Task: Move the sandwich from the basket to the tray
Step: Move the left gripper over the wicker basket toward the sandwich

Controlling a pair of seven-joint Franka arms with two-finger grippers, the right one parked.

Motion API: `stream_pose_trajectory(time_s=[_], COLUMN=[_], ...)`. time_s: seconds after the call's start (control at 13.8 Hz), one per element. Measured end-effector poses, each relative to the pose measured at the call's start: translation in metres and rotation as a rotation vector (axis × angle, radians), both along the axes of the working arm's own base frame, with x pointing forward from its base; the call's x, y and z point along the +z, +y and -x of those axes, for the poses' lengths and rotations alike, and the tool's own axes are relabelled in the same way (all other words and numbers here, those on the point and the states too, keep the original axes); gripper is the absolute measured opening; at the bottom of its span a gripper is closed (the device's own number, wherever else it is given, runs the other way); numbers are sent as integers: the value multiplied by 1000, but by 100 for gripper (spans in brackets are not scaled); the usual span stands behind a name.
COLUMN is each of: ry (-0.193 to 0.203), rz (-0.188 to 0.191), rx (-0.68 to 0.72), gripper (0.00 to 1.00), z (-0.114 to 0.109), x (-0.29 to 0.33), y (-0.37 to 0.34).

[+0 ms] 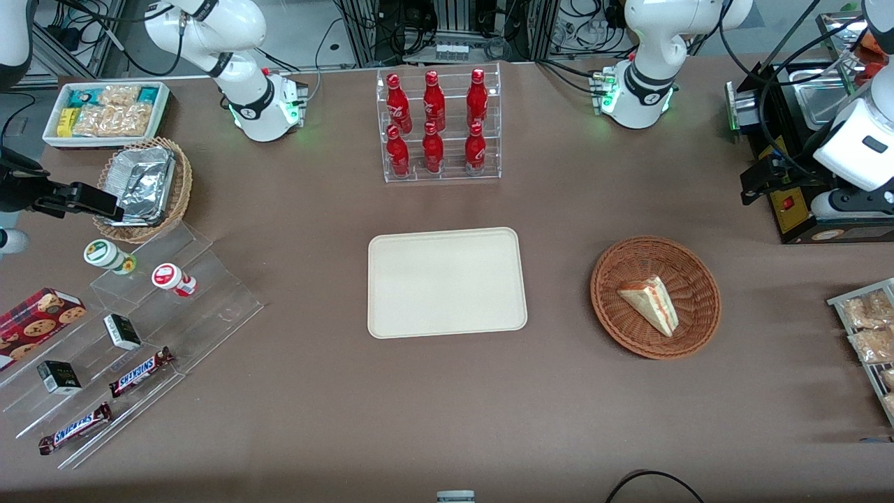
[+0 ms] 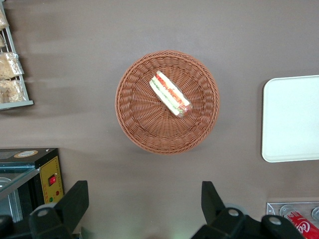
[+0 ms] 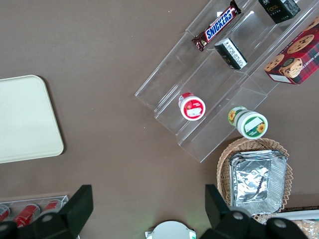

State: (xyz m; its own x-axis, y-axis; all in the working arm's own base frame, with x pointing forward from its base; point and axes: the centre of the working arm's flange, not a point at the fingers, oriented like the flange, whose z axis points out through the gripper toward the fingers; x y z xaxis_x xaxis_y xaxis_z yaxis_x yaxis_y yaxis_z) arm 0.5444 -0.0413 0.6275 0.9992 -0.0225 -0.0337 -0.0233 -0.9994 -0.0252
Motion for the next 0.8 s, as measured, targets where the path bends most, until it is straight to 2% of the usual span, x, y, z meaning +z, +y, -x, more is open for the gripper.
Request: stream_pose_trajectory(time_s=[0.29,0.58,0.8], ry=[6,35,12], rz=[0,-4,-6], rx=[0,54,153], gripper=[100,100,100], z=[0,-13,-25], x=[-2,-33,-83], y=[0,-2,-11])
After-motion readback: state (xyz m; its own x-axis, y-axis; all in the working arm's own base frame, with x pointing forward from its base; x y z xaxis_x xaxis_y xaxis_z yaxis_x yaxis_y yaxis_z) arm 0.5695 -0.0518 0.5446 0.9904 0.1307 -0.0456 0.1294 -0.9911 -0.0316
